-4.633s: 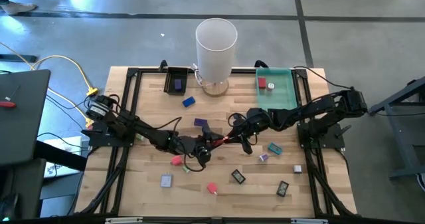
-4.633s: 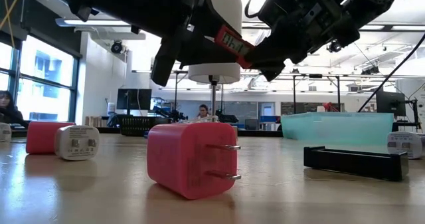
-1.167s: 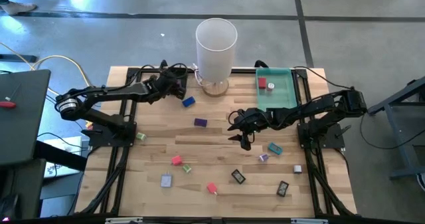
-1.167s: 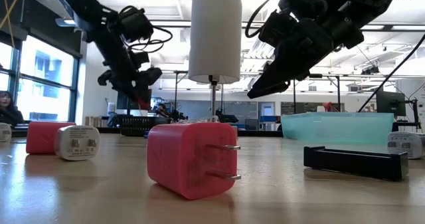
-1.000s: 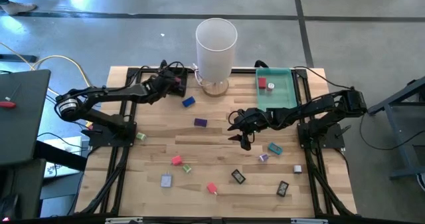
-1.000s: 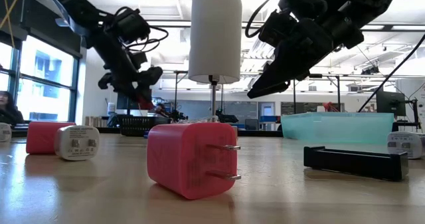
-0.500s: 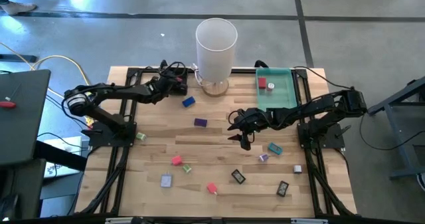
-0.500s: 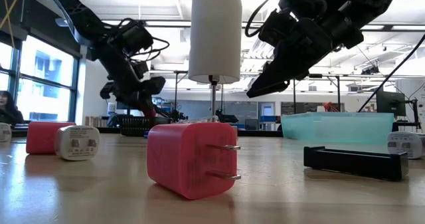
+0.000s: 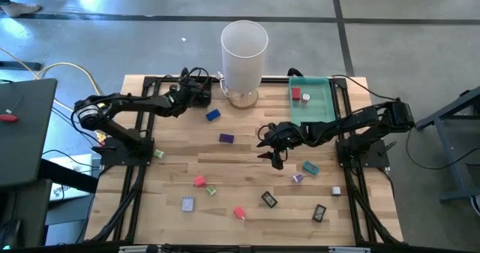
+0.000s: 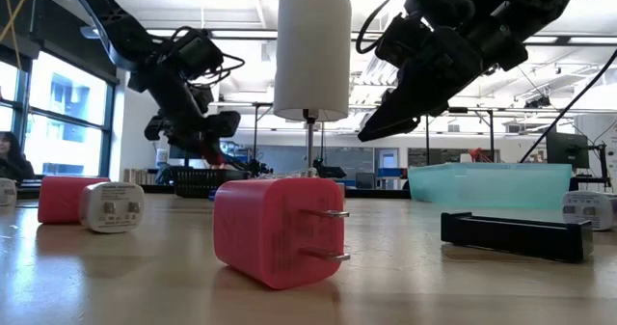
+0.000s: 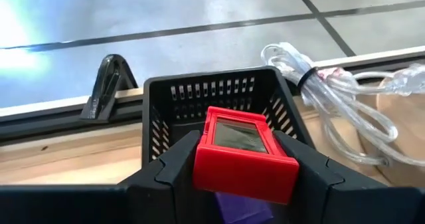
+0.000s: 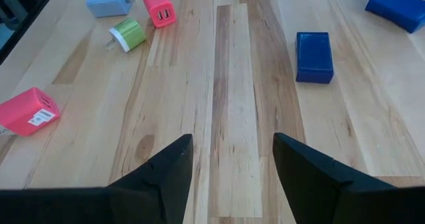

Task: Pick & Place Office items
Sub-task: Put the red digital clock into the black bin

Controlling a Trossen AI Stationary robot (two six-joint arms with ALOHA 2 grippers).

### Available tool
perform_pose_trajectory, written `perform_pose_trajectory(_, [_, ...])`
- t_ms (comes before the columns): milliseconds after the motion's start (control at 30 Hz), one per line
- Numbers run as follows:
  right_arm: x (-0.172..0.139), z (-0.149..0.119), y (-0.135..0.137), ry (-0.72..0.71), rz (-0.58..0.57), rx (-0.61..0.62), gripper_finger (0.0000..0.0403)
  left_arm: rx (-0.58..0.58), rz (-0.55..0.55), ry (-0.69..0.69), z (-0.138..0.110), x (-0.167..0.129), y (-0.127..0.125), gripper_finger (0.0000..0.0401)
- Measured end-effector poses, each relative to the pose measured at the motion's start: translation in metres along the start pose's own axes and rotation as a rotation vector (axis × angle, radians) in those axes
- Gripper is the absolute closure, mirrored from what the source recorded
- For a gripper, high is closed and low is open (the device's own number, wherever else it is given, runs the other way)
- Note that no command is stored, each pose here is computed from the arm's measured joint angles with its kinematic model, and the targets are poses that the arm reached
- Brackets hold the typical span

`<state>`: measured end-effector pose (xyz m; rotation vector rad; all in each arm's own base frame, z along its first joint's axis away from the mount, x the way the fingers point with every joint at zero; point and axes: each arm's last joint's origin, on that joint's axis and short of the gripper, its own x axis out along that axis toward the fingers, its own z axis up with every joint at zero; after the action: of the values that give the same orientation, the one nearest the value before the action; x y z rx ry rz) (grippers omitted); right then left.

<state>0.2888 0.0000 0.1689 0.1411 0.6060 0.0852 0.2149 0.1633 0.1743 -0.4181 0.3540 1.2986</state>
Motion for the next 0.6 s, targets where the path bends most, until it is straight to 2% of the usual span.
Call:
perform_pose_trajectory(300, [0.0,0.0,0.0,0.0,-0.002,0.0,0.0207,0.011,0.021,0.023,-0.014,0.014,-0.005,0.024])
perform_pose_trajectory(600, [0.003,-0.002,-0.001,0.006,-0.002,0.0,0.0207,-0.004,0.022,0.005,-0.015,0.018,-0.005,0.0239])
